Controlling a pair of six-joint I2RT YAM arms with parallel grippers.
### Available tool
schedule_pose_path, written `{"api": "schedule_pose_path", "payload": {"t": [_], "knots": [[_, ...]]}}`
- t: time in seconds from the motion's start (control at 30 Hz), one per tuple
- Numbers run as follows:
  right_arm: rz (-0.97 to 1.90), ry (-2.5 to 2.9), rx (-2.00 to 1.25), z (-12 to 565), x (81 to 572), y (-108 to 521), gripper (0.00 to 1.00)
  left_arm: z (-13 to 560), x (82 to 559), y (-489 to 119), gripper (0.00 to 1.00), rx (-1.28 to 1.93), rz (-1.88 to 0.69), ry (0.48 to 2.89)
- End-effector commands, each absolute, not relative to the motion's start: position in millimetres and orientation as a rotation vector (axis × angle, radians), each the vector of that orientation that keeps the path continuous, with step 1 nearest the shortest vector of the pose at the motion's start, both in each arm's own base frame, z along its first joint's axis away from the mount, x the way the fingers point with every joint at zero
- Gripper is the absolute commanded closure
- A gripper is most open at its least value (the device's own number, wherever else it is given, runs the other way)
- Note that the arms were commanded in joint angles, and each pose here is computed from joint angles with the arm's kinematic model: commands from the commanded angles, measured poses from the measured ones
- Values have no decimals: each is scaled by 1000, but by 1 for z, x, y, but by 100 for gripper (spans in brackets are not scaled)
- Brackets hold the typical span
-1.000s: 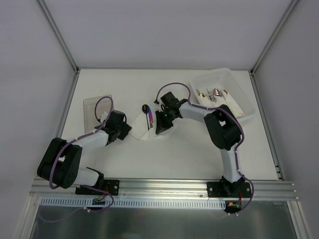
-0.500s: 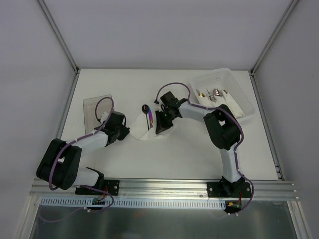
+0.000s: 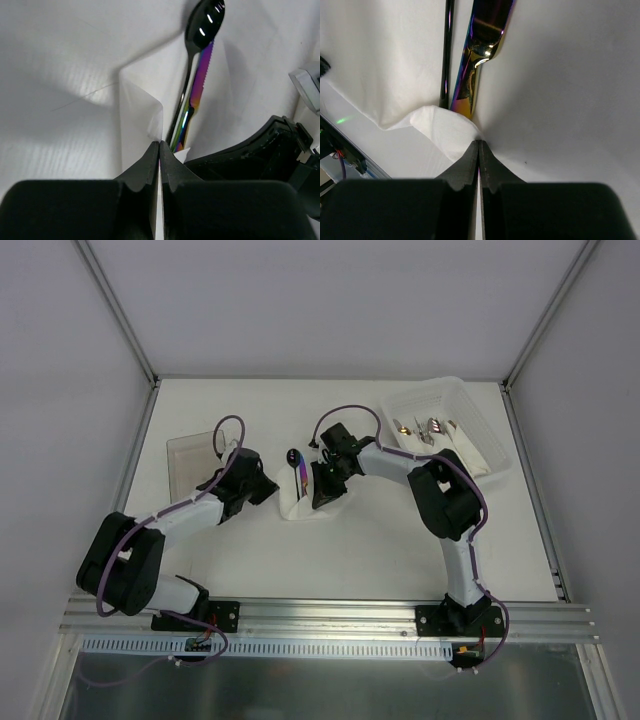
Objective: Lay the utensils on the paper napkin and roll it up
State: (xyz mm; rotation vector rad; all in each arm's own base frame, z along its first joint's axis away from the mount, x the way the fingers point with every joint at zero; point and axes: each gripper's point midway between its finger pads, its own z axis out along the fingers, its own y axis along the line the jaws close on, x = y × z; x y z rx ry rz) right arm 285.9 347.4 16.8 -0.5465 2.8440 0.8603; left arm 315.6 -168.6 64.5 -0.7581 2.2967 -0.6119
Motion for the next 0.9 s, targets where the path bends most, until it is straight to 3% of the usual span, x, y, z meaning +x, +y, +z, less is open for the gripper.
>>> {"api": "schedule_pose_path", "payload": {"t": [0.0, 0.37, 0.87], "knots": [[686, 2894, -517, -8, 294, 329, 97, 80, 328, -200, 100, -603, -737, 2282], [686, 2891, -508, -6, 297, 328, 97, 66, 325, -265, 100, -457, -933, 2364], [719, 2881, -482, 0, 299, 319, 96, 17, 323, -271, 100, -623, -899, 2464]]}}
